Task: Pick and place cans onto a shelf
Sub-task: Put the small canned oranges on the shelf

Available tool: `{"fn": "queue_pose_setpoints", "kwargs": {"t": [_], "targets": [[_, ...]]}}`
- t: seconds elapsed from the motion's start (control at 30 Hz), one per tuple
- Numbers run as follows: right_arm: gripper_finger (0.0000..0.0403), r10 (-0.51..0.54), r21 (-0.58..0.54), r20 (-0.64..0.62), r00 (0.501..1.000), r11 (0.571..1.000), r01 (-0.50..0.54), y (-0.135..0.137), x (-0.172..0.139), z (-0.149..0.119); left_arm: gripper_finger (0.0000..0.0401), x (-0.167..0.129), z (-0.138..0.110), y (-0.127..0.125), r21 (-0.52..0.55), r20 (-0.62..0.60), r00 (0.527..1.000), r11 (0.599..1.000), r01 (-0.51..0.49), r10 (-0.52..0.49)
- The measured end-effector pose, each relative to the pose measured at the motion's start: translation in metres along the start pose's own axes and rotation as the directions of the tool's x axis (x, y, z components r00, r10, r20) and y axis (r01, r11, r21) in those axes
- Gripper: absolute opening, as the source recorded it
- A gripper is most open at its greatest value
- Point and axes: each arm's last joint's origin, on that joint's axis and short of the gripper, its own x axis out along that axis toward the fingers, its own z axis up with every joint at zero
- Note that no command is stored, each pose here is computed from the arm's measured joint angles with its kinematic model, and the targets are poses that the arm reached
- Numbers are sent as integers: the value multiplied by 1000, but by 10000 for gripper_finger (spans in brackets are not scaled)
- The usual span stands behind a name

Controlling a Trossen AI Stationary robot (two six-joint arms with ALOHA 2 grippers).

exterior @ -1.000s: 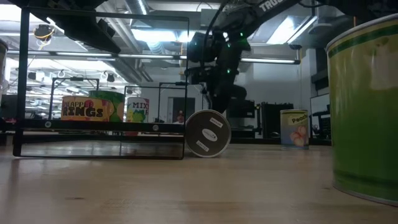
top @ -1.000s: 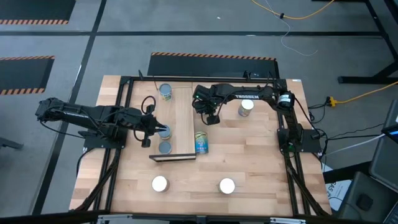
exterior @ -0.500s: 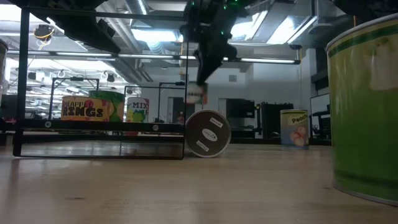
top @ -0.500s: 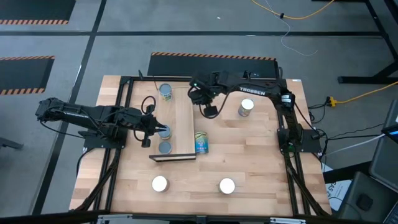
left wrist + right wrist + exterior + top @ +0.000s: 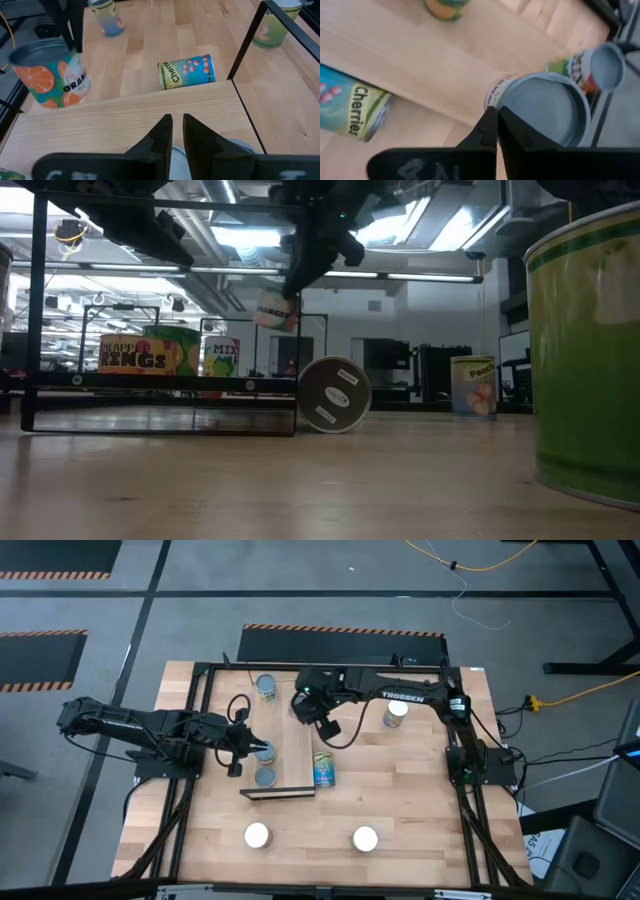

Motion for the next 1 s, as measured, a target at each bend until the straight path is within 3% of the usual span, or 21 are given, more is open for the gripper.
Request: {"fn": "queue_pose_setpoints", "kwargs": {"t": [0.3,0.43,0.73,1.0], "targets": [[5,-15,-72,55,998,997,19,6,27,13,39,0,0,0,0,1,1000,1000,0,0],[5,26,-75,86,996,997,-19,8,47,13,39,0,0,0,0,2,1000,1000,0,0],[5,55,-73,56,997,996,-51,13,87,7,39,0,0,0,0,2,1000,1000,1,-1],[9,55,-74,56,997,996,-51,14,95,6,39,0,0,0,-1,0,1000,1000,1,-1]]}}
